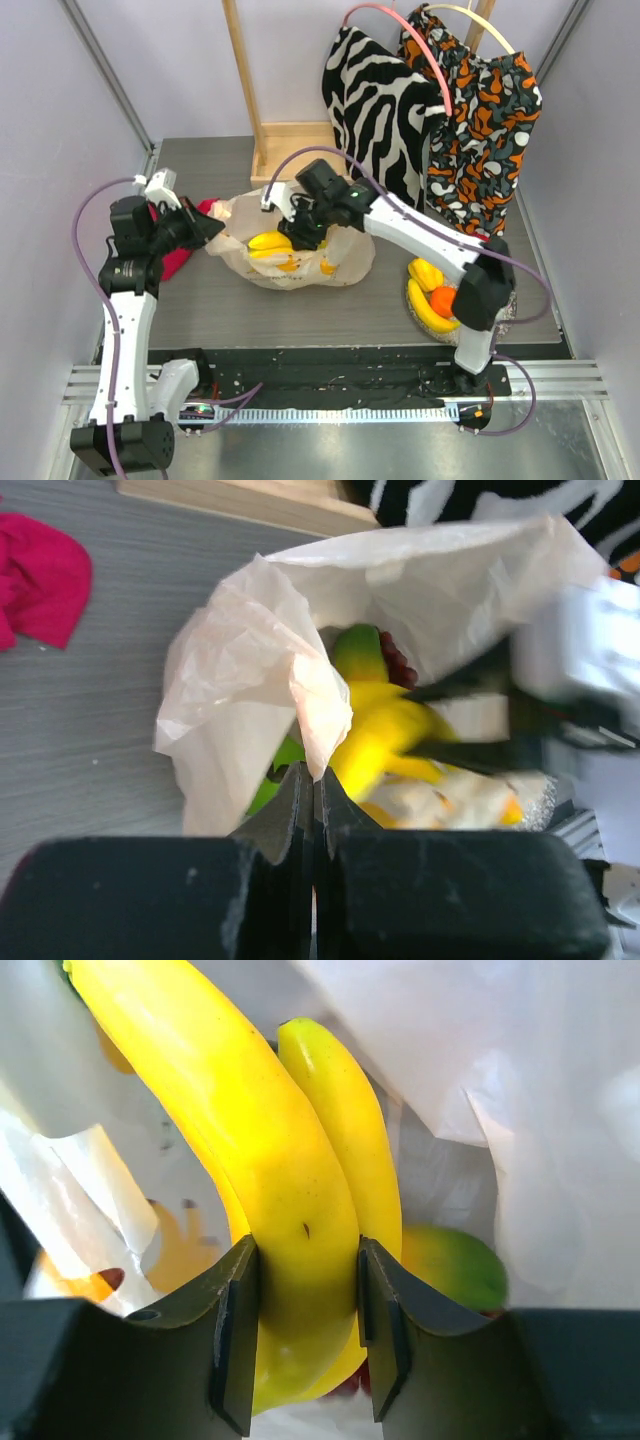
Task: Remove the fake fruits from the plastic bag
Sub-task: Take out the fake fruit from the plastic bag.
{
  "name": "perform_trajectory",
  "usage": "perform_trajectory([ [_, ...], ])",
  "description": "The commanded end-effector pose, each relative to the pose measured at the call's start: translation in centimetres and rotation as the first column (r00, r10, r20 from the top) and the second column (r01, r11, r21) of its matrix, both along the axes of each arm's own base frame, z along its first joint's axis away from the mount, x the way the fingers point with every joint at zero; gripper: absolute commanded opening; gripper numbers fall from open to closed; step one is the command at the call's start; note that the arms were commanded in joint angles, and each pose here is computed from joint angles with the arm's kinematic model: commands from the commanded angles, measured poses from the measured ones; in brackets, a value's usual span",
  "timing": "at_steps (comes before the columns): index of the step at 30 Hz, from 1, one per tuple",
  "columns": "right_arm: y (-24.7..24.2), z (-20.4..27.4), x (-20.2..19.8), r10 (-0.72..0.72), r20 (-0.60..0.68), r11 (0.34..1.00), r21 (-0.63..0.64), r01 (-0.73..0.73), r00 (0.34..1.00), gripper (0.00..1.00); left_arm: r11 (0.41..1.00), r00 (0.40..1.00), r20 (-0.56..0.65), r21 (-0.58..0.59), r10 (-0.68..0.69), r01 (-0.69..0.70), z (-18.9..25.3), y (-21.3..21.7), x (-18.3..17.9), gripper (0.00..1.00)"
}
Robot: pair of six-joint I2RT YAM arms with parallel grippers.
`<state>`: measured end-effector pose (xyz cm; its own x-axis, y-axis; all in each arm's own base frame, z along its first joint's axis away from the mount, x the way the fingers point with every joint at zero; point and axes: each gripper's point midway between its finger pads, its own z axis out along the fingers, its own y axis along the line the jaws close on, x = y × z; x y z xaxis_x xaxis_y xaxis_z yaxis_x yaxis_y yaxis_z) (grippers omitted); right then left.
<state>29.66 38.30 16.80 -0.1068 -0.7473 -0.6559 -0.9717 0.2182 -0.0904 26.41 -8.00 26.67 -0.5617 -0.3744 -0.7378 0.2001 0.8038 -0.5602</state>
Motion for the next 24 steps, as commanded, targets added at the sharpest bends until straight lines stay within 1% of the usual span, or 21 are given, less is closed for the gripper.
perform_trajectory([
  [1,-1.4,6.5,-4.5,0.178,0.033,0.977,0.109,-0.180,0.983,0.14,0.994,0.968,0.238,0.065,0.075,-0.093,6.7,2.0,4.0,0.00],
  [2,-1.7,7.6,-4.8,0.178,0.046,0.975,0.129,-0.182,0.983,0.14,0.992,0.959,0.272,0.080,0.076,-0.102,7.8,2.3,4.6,0.00],
  [3,-1.8,8.6,-5.0,0.187,0.043,0.968,0.163,-0.191,0.981,0.14,0.991,0.952,0.297,0.089,0.068,-0.099,8.4,2.3,5.0,0.00],
  [4,-1.9,10.1,-5.0,0.184,0.069,0.961,0.197,-0.195,0.980,0.14,0.990,0.949,0.309,0.105,0.056,-0.093,8.6,2.3,5.2,0.00],
  [6,-2.2,12.5,-3.8,0.094,0.074,0.958,0.264,-0.110,0.993,0.14,0.992,0.956,0.290,0.101,0.037,-0.070,8.1,2.0,5.5,0.00],
  [7,-2.1,14.9,-2.6,0.044,0.116,0.939,0.335,-0.081,0.992,0.14,0.994,0.960,0.280,0.095,0.027,-0.056,7.9,1.8,5.3,0.00],
  [8,-2.3,16.1,-1.7,-0.011,0.110,0.924,0.380,-0.032,0.994,0.13,0.996,0.962,0.272,0.086,0.014,-0.038,7.8,1.5,5.1,0.00],
  [9,-3.3,17.4,0.3,-0.123,0.085,0.901,0.427,0.076,0.989,0.13,0.997,0.967,0.256,0.070,0.007,-0.026,7.3,1.2,4.9,0.00],
  [10,-3.3,19.6,1.7,-0.181,0.111,0.860,0.501,0.103,0.977,0.12,0.999,0.969,0.248,0.049,-0.015,0.003,7.2,0.6,4.4,0.00],
  [11,-3.8,20.9,2.6,-0.229,0.105,0.827,0.546,0.136,0.968,0.12,0.999,0.970,0.244,0.041,-0.019,0.009,7.1,0.4,4.2,0.00],
  [12,-4.4,23.1,4.4,-0.305,0.057,0.748,0.631,0.203,0.951,0.12,0.999,0.971,0.238,0.035,-0.021,0.013,6.8,0.2,3.9,0.00],
  [14,-4.8,24.8,6.6,-0.382,0.031,0.674,0.694,0.255,0.924,0.11,0.999,0.973,0.225,0.009,-0.041,0.040,6.5,-0.4,3.4,0.00],
  [15,-4.7,26.8,7.5,-0.418,0.015,0.606,0.749,0.266,0.908,0.11,0.999,0.975,0.217,0.001,-0.046,0.047,6.2,-0.5,3.2,0.00],
  [19,-3.1,29.3,9.9,-0.422,0.041,0.563,0.795,0.227,0.906,0.11,0.999,0.977,0.208,-0.013,-0.043,0.047,6.1,-0.6,3.2,0.00],
  [20,-3.1,32.2,9.8,-0.420,0.067,0.529,0.829,0.184,0.905,0.11,0.999,0.976,0.214,-0.011,-0.039,0.042,6.3,-0.6,3.2,0.00],
  [21,-2.4,32.5,10.4,-0.412,0.071,0.524,0.834,0.172,0.908,0.11,0.999,0.976,0.217,-0.010,-0.035,0.038,6.4,-0.5,3.3,0.00],
  [22,-2.3,33.7,10.3,-0.407,0.080,0.507,0.849,0.152,0.910,0.11,0.999,0.975,0.218,-0.008,-0.029,0.032,6.3,-0.4,3.3,0.00],
  [23,-2.8,37.1,9.6,-0.410,0.120,0.469,0.878,0.097,0.904,0.11,1.000,0.974,0.225,-0.007,-0.022,0.024,6.4,-0.3,3.4,0.00],
  [24,-2.8,37.8,9.4,-0.407,0.138,0.471,0.879,0.078,0.903,0.12,1.000,0.974,0.228,-0.005,-0.019,0.021,6.4,-0.3,3.3,0.00],
])
